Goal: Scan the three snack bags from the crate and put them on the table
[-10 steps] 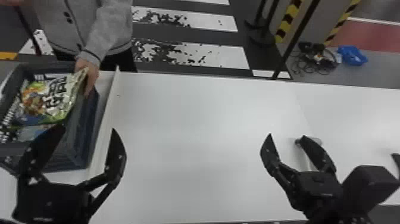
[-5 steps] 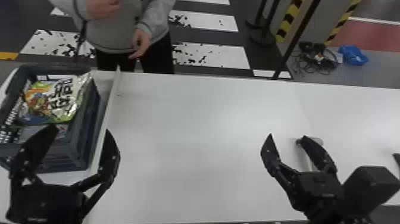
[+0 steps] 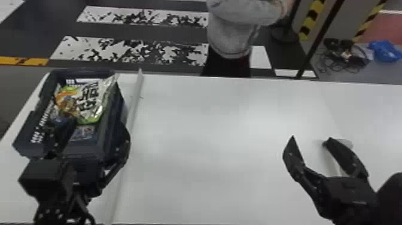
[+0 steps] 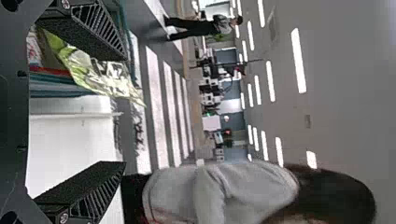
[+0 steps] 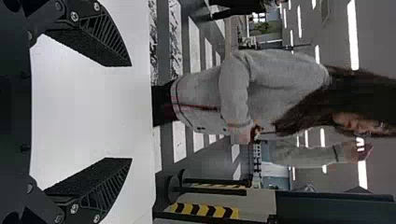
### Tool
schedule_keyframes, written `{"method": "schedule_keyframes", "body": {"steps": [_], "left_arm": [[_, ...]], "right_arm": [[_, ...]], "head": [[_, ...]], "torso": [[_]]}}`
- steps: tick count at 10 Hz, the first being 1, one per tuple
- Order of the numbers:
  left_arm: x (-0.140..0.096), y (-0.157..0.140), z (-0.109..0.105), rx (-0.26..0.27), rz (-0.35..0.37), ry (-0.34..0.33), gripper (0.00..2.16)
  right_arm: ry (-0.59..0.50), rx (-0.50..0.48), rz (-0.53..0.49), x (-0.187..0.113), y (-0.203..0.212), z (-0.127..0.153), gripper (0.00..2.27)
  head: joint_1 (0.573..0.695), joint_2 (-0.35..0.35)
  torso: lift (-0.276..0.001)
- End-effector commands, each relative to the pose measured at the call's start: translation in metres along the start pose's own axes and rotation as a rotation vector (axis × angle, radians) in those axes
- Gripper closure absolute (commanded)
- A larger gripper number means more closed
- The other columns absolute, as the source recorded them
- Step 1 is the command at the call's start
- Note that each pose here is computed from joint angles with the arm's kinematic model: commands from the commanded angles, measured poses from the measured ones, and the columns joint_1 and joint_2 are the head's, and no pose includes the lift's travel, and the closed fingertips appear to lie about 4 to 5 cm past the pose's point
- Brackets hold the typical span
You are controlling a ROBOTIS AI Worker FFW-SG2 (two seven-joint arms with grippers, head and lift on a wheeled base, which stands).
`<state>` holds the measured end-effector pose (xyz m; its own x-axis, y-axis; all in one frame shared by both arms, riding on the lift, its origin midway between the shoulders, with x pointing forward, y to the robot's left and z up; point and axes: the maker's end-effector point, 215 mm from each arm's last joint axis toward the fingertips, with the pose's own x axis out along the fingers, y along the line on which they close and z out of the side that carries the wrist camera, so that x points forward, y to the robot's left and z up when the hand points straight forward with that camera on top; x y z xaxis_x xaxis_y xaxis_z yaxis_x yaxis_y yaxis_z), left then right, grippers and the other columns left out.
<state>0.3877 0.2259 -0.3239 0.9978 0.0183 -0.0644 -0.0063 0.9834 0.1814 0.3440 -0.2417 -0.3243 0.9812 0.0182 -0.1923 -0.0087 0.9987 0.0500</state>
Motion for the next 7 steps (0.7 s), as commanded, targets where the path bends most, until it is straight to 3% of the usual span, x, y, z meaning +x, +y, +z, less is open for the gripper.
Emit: {"method": "schedule_keyframes", "body": {"steps": [1,5,7], "left_arm": [[0.014,0.009,-0.012,0.059,0.039,0.051,0.08],[0.04,0.01,-0.035,0.192,0.127,0.119,0.08],[0.051,0.015,-0.045,0.201,0.144,0.149,0.08]], "right_arm": [[0.001,-0.01,0.015,0.002,0.004,0.0,0.17],[0.011,-0.035,0.046,0.006,0.009,-0.004,0.17],[0.014,-0.04,0.053,0.006,0.01,-0.006,0.17]], "head": [[0.695,-0.026],[0.695,0.015],[0.695,0.018]], "torso": [[-0.094],[-0.094],[-0.094]]}}
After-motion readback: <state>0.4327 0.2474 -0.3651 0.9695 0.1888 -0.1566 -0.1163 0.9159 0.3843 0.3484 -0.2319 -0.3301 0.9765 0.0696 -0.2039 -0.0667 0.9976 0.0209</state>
